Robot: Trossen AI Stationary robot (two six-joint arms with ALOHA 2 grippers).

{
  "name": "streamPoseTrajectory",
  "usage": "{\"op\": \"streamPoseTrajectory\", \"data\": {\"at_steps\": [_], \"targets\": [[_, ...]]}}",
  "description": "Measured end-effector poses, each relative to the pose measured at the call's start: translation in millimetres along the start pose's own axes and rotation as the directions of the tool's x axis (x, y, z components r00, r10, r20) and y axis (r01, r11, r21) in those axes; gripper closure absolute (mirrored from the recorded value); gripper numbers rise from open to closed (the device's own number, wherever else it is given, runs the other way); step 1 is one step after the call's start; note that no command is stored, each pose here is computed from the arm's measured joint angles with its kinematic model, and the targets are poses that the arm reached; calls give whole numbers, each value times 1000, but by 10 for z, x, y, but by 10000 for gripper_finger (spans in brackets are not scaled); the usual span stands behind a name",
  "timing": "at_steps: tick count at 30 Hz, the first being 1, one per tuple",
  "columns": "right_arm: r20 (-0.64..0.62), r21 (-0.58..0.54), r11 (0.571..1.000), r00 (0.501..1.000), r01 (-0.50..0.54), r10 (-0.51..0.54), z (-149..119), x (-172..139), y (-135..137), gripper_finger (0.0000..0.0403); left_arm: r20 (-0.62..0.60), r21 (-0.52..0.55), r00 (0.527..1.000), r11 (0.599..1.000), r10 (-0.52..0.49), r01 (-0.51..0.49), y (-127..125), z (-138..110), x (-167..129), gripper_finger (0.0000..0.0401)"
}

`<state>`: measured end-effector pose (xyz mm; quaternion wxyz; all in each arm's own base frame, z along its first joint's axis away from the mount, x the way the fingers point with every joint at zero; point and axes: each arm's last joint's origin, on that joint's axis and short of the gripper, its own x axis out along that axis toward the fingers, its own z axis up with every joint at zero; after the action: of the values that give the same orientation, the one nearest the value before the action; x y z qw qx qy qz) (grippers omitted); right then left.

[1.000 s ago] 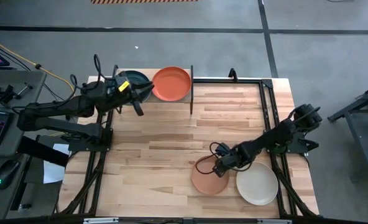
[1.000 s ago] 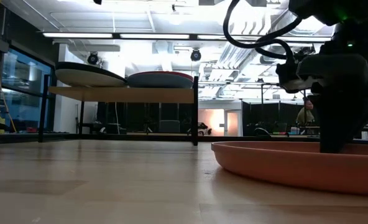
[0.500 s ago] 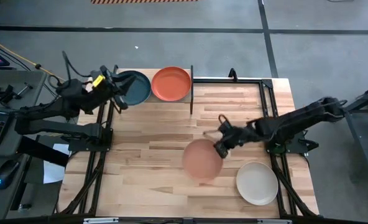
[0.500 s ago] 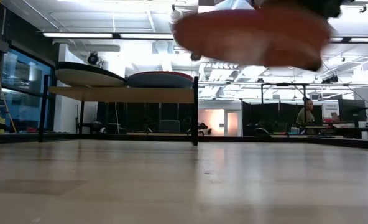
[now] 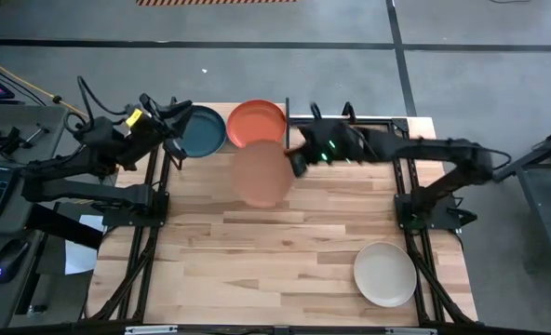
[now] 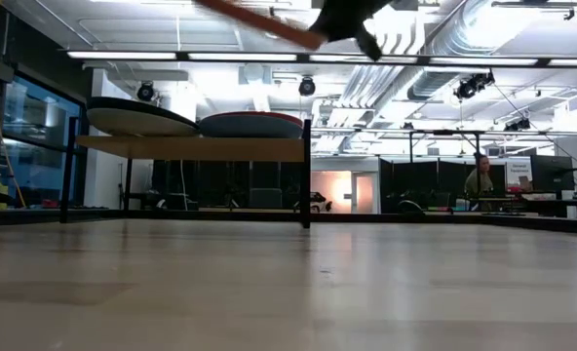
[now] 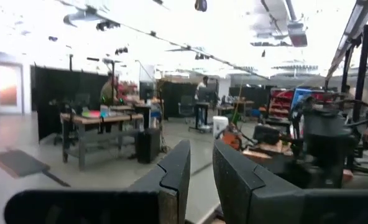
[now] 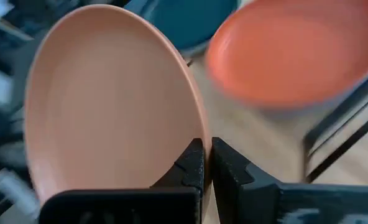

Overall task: Place and stack plates onto a shelf
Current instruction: Stack the light orange plate on top of the orange plate on the shelf

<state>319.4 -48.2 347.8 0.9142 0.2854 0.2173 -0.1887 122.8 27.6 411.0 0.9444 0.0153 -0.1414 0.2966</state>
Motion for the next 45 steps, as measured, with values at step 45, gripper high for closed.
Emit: {"op": "streamPoseTrajectory", "data": {"at_steps": [45], "targets": [[-3,194,952,971,236,-240,1028,804,-997,278,3,-55,999,998,-32,32,-53,-30,77,341]]}}
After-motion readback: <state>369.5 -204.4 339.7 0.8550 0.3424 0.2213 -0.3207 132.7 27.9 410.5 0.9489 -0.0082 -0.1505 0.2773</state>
